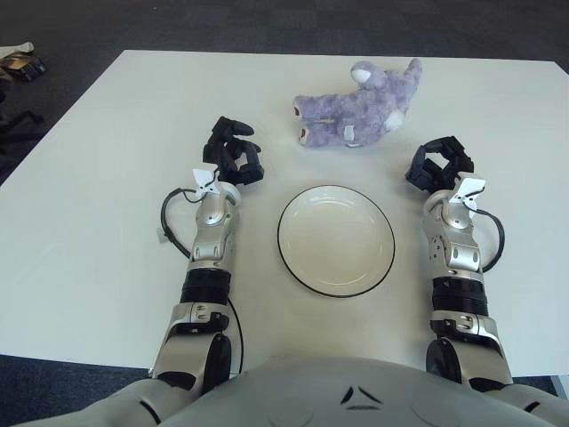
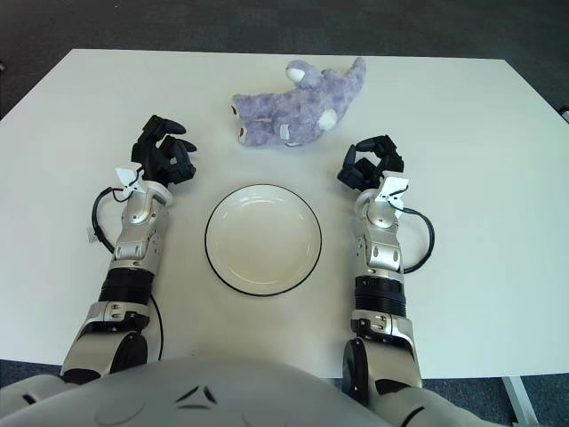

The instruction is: Put the doll into the plate.

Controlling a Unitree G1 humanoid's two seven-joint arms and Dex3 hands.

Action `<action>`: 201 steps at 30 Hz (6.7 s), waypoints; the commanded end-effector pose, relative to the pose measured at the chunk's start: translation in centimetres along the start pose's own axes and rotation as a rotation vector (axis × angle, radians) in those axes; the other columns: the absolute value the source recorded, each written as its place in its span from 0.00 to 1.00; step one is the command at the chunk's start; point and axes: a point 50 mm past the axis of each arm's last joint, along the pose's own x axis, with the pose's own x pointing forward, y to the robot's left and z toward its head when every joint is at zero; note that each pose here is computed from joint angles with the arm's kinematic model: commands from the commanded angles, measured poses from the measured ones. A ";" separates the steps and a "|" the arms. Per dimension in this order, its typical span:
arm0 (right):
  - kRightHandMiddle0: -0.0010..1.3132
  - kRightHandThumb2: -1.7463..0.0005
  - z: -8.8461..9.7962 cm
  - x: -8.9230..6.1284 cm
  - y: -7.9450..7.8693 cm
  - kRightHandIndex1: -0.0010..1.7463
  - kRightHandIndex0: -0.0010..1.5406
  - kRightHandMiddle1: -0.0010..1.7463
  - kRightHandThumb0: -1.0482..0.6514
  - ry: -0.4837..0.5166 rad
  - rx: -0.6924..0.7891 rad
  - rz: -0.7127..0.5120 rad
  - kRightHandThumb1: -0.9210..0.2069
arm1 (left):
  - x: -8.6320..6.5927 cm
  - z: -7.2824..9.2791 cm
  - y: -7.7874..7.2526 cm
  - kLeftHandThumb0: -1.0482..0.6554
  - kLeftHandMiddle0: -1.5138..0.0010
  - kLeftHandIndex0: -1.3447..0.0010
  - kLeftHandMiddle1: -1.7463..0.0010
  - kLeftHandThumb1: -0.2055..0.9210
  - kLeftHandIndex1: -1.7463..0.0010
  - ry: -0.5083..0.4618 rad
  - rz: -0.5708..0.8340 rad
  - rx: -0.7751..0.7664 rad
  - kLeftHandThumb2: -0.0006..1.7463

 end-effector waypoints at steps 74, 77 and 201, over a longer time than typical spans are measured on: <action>0.00 0.41 5.9 -0.9 -0.3 0.53 0.00 0.62 0.34 -0.384 -0.368 0.221 0.62 | 0.5 1.4 -0.5 0.45 1.00 1.00 0.37 0.38 0.22 -0.202 -0.122 0.221 0.66; 0.00 0.41 6.2 -0.6 -0.4 0.49 0.00 0.61 0.35 -0.391 -0.385 0.250 0.65 | 0.6 1.6 -0.7 0.41 1.00 1.00 0.40 0.39 0.22 -0.227 -0.139 0.259 0.63; 0.00 0.71 11.5 1.9 0.5 0.54 0.07 0.43 0.03 -0.562 -1.259 0.393 0.24 | 5.9 5.3 -12.4 0.21 1.00 1.00 0.58 0.44 0.48 -0.487 -0.569 1.088 0.49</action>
